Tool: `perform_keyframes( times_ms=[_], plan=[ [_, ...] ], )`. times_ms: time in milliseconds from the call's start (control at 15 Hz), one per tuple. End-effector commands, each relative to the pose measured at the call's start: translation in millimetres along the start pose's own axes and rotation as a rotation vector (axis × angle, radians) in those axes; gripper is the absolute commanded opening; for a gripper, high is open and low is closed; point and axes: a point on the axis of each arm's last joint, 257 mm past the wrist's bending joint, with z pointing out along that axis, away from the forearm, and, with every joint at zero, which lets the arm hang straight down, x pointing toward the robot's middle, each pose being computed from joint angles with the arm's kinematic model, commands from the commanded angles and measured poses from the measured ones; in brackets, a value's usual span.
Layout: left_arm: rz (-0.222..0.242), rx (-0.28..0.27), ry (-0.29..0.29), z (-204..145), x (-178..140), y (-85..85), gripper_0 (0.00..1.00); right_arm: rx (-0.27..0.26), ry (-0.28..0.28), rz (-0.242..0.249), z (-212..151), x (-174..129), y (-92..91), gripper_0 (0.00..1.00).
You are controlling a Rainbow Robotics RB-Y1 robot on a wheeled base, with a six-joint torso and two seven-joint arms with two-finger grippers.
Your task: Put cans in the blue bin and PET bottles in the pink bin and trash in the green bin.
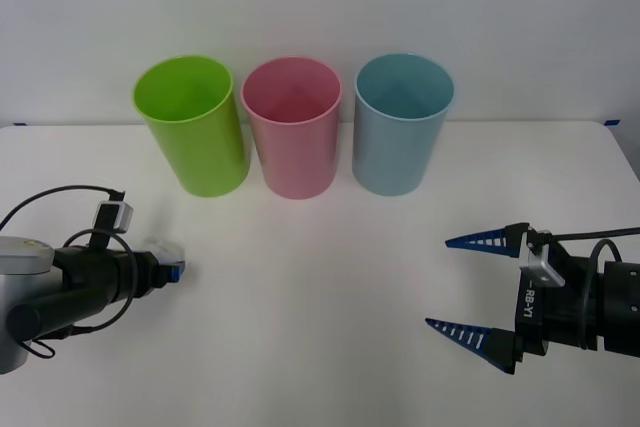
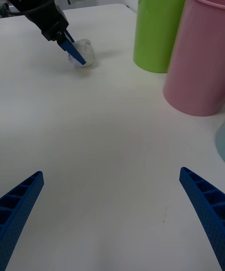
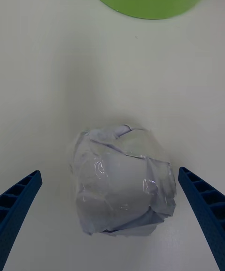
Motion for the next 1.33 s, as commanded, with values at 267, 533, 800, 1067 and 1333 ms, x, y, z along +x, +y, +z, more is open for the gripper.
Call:
perform_keyframes(
  times_ms=[267,533,800,1067,1333],
  plan=[
    [-0.01,0.009,0.004,7.5,-1.0,-8.5,1.0,0.0,0.0,0.0,0.0,0.0,0.0,1.0],
    [-0.01,0.009,0.002,9.3,-2.3,-8.9,1.0,0.0,0.0,0.0,0.0,0.0,0.0,1.0],
    [-0.015,0.005,0.002,10.5,-2.7,-6.0,1.0,0.0,0.0,0.0,0.0,0.0,0.0,1.0],
    [-0.023,0.007,0.0,12.5,-3.4,-8.5,0.27,0.0,0.0,0.0,0.0,0.0,0.0,1.0],
    [-0.017,0.016,0.0,12.9,-2.9,-11.8,0.0,0.0,0.0,0.0,0.0,0.0,0.0,1.0]
  ],
)
